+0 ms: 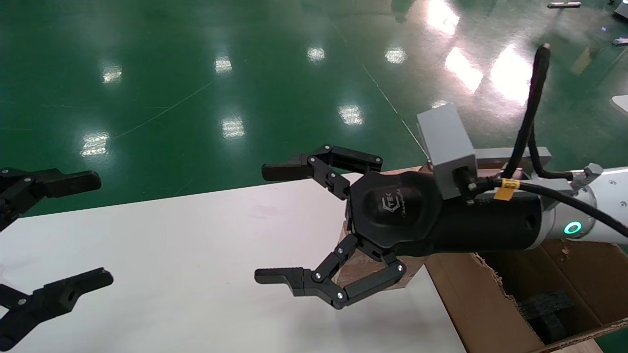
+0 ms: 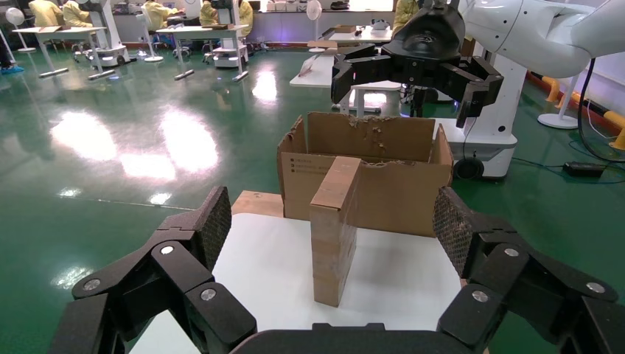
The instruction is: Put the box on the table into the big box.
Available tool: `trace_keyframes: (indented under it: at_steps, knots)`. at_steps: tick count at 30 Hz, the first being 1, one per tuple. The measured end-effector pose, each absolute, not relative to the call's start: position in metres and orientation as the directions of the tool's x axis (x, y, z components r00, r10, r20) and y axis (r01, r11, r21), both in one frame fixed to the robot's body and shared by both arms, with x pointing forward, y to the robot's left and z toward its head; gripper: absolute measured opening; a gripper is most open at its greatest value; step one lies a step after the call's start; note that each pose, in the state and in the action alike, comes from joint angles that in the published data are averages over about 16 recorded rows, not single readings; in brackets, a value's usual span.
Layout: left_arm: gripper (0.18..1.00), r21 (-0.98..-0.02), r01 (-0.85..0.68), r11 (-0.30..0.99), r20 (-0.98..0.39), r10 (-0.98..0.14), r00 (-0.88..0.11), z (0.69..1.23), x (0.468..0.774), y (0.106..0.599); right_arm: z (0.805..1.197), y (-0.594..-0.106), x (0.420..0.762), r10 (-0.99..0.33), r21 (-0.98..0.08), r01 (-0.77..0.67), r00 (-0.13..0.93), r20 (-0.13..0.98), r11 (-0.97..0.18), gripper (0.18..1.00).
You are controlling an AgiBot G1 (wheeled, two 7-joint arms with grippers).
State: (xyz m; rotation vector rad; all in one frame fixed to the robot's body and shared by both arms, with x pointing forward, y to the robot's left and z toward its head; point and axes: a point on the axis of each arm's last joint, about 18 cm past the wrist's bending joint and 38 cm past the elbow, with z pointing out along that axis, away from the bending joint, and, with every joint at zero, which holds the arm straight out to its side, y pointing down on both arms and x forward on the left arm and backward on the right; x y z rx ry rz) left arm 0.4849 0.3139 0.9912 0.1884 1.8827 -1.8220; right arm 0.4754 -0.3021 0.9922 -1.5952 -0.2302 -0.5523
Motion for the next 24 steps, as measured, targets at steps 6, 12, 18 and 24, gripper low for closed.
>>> trace_keyframes:
  at_steps: [6,12,18,24]
  knots:
    - [1.001,-0.895,0.438,0.090,-0.446,-0.245,-0.861,0.9912,0.4849,0.3139,0.9922,-0.3021,0.4754,-0.178,-0.878,0.465,0.860,0.478,-0.112,1.001]
    - [1.001,-0.895,0.438,0.090,-0.446,-0.245,-0.861,0.9912,0.4849,0.3139,0.9922,-0.3021,0.4754,-0.178,-0.878,0.465,0.860,0.478,-0.112,1.001]
    - [1.001,-0.895,0.438,0.090,-0.446,-0.245,-0.861,0.9912,0.4849,0.3139,0.9913,-0.3030,0.4769,-0.181,-0.877,0.465,0.858,0.480,-0.119,1.001]
    - [0.994,-0.895,0.438,0.090,-0.446,-0.245,-0.861,0.9912,0.4849,0.3139,0.9857,-0.3067,0.4834,-0.181,-0.865,0.476,0.847,0.499,-0.161,1.001]
